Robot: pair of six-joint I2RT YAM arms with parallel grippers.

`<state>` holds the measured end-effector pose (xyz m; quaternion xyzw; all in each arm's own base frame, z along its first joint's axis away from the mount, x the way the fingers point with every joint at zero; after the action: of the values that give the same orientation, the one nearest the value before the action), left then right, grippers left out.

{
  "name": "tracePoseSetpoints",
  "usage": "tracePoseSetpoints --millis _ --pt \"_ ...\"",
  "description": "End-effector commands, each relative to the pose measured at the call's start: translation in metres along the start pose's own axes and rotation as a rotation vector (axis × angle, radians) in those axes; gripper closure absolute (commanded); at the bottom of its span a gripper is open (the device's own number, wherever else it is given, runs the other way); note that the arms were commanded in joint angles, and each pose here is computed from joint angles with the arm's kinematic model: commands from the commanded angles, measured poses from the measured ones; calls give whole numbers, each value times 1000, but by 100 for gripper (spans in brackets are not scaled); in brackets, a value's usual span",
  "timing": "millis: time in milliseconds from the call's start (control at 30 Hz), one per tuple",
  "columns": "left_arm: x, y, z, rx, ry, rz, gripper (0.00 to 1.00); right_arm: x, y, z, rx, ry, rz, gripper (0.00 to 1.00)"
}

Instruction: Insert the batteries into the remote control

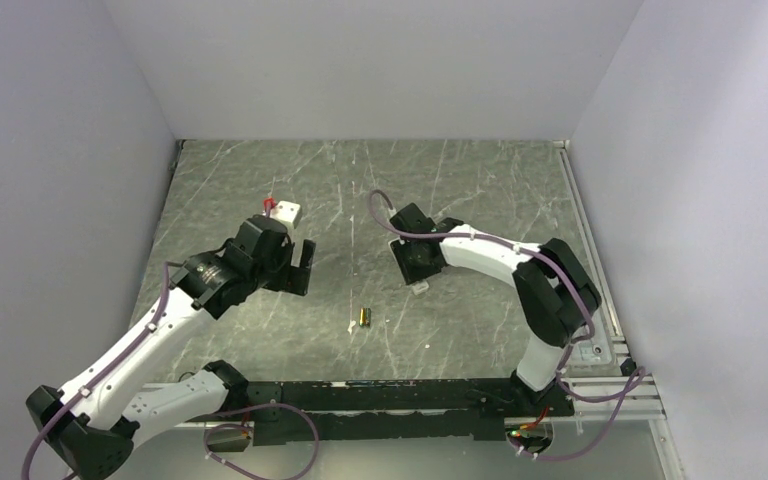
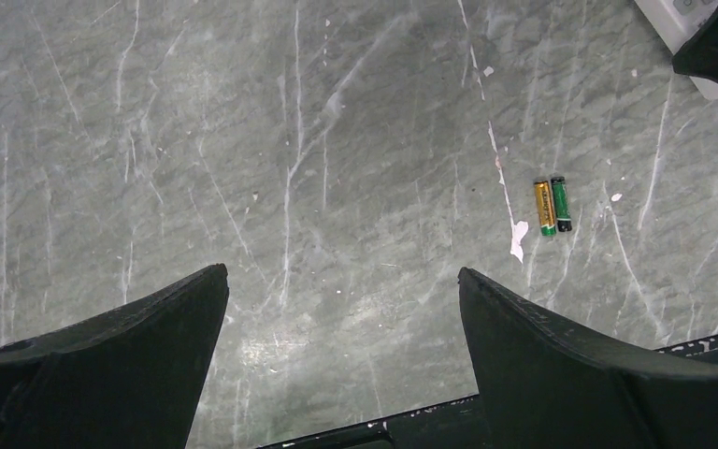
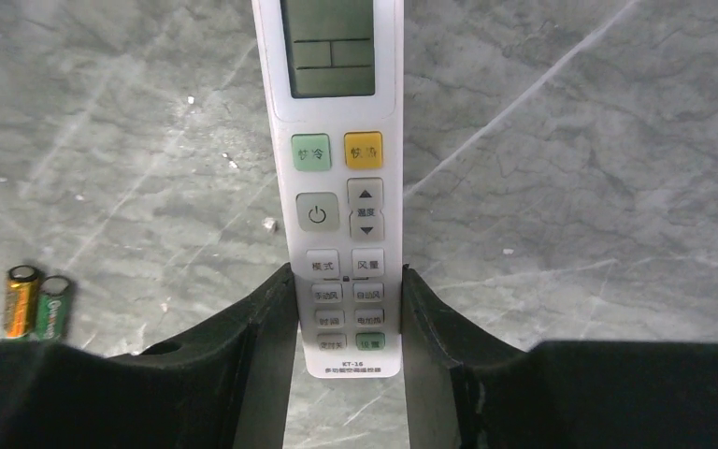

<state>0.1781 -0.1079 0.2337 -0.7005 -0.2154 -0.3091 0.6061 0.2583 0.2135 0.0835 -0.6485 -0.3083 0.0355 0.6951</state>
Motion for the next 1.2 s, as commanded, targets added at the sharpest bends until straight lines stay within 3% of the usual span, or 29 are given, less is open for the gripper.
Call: tracePoseSetpoints --millis 0,333,867,1167 --pt "9 -7 -3 -36 -23 -53 1 14 -33 1 16 42 -99 100" --pt "9 -9 -11 -115 -17 -50 1 0 -72 23 210 40 -149 100" --pt "8 -22 -44 -435 30 -63 1 -20 -140 65 666 -58 -315 100" --pt "5 -36 -64 -638 38 -26 1 -42 -163 74 838 -118 -276 100"
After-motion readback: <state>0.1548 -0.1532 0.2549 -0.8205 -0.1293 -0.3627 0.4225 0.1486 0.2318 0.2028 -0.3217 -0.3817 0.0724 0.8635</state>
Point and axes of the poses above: each gripper's point midway between its finger pads, its own y axis out along the fingers, its own z axis along the line the jaws close on, x = y × z, the point moved 6 cm from there along -y, back along the fingers, and after that the axes turned 6 degrees about -y, right-handed, at the moved point
